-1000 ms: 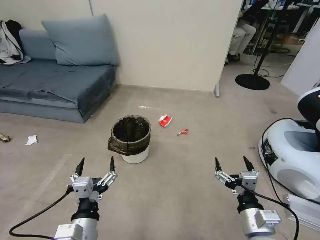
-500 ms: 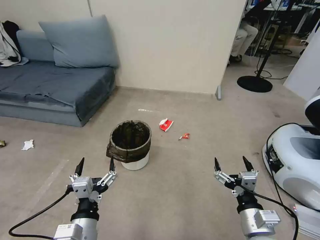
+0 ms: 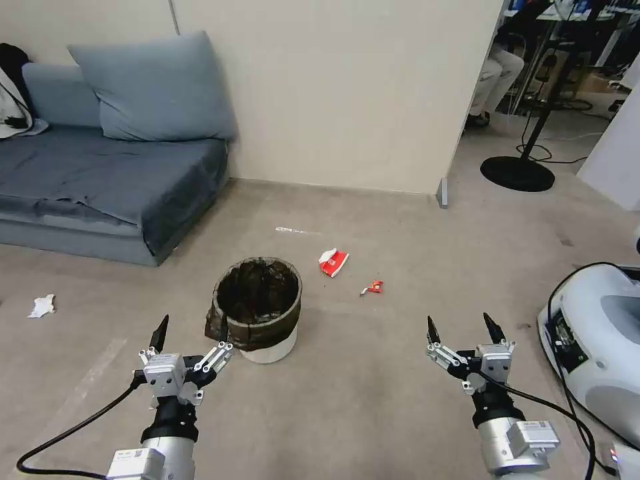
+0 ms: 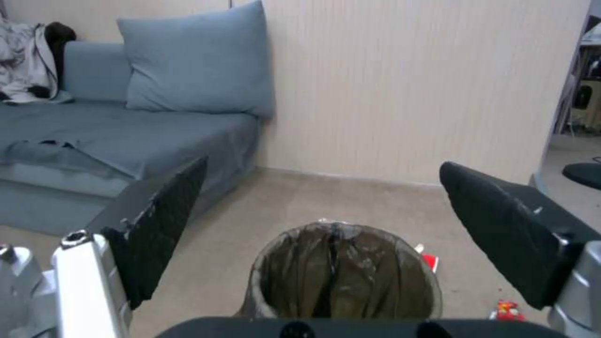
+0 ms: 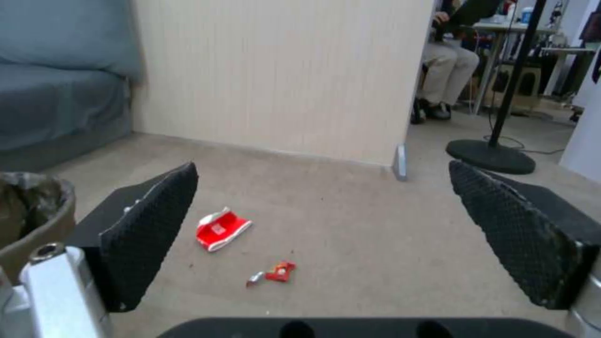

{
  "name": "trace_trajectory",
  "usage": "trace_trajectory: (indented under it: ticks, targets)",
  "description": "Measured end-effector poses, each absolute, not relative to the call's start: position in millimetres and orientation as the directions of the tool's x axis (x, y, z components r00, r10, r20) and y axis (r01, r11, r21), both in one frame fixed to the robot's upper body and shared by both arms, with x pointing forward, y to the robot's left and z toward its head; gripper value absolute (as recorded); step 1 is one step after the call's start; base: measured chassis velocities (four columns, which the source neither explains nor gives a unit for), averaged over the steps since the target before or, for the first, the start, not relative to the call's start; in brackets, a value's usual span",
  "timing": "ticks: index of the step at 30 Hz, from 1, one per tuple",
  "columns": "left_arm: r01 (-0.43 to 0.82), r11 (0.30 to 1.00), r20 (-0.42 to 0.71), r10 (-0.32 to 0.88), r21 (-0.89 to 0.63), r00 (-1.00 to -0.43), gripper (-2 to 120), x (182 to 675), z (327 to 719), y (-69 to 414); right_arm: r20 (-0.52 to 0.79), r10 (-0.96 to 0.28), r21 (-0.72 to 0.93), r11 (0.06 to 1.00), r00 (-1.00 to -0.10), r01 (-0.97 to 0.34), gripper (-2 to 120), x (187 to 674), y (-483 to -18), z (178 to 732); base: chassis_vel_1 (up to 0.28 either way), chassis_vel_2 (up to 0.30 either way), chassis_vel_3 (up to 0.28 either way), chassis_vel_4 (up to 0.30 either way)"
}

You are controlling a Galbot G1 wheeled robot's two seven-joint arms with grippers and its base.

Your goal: Pick up the trash bin, then pick up the garbage from the floor and place it into the trash bin.

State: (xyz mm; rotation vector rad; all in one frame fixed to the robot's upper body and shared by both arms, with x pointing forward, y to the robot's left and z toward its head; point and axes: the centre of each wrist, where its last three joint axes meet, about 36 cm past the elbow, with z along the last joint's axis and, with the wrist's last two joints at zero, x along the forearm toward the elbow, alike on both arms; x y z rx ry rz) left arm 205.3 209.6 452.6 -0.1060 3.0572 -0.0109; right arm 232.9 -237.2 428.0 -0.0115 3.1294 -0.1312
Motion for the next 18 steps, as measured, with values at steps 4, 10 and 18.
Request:
trace_trajectory:
  ticks: [4, 10, 18]
  targets:
    - [-0.071, 0.997, -0.084, -0.072, -0.013, -0.994, 100, 205.7, 452.8, 210.3, -0.01, -0.007, -0.084, 0.996, -1.0, -0.006, 100, 233.2, -237.4, 427.3, -0.133, 0.136, 0.142, -0.117]
    - [-0.071, 0.997, -0.083, -0.073, -0.017, -0.994, 100, 206.0, 452.1, 210.1, -0.01, -0.006, -0.085, 0.996, -1.0, -0.005, 100, 233.4, -238.0, 426.9, -0.145, 0.131, 0.142, -0.121]
    - [-0.072, 0.997, -0.082, -0.073, -0.018, -0.994, 100, 206.4, 451.3, 210.0, -0.009, -0.004, -0.084, 0.996, -1.0, -0.004, 100, 233.5, -238.0, 426.0, -0.137, 0.137, 0.131, -0.139]
